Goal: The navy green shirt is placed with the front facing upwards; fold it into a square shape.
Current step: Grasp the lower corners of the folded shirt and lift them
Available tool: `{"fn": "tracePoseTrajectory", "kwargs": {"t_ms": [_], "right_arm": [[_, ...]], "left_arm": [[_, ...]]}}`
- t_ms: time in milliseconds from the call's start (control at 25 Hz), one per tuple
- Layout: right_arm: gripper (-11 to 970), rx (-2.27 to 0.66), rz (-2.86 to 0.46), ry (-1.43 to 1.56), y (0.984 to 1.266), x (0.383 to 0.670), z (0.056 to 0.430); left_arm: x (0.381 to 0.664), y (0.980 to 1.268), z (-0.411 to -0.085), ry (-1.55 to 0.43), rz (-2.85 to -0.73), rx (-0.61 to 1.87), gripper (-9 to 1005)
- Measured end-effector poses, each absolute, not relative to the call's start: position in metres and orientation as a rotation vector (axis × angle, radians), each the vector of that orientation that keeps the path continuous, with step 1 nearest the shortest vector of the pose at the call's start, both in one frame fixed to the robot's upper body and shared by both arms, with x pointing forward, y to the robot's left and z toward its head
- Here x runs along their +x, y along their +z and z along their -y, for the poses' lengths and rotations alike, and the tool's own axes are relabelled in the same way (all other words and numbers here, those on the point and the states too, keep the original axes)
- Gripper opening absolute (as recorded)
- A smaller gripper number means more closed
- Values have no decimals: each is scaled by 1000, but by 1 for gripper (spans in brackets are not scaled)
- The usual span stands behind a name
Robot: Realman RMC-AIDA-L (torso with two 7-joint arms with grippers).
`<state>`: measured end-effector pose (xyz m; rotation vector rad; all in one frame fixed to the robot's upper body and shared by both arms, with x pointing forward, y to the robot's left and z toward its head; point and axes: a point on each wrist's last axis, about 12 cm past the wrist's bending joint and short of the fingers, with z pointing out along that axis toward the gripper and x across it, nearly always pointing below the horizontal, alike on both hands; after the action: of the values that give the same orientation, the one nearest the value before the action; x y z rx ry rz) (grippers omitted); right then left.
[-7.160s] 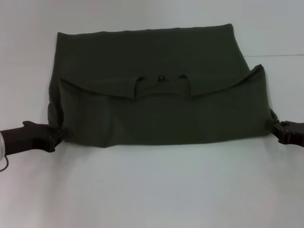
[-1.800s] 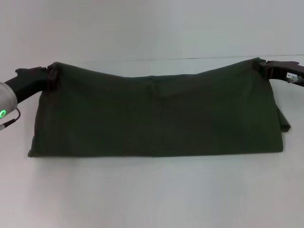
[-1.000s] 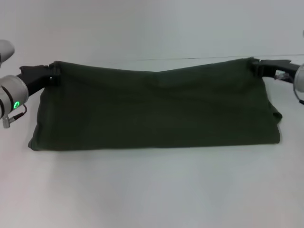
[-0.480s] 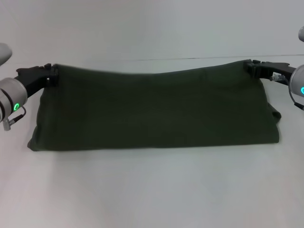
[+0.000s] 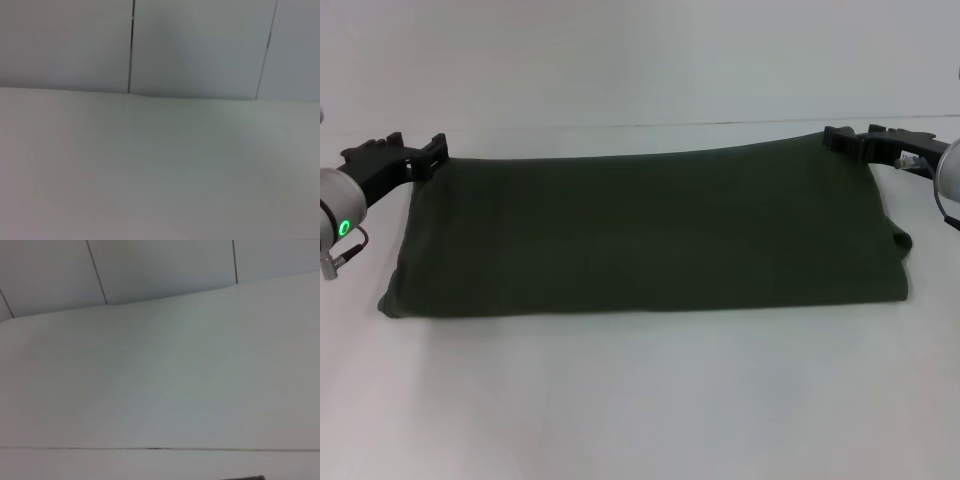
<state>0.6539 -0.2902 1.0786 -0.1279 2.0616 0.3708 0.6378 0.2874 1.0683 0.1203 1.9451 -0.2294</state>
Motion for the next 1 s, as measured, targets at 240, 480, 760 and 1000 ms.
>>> {"fn": "tracePoseTrajectory", "kwargs": {"t_ms": [240,480,760,1000], "right_arm": [[659,-97,-2064,383,1076,647,301],[892,-3,-1956,491,1082,628,326],[913,-3,-1802,734,1092,596,338],[907,-71,-1772,840,1087,571,337]], "left_arm": [[632,1067,-294,-286,-1926,41,600],[623,1071,-309,-418,-1879,-126,842],[596,1082,-324,-674,-1689,-235,916],[570,1083,-329,-803,-1562,-253,912]]}}
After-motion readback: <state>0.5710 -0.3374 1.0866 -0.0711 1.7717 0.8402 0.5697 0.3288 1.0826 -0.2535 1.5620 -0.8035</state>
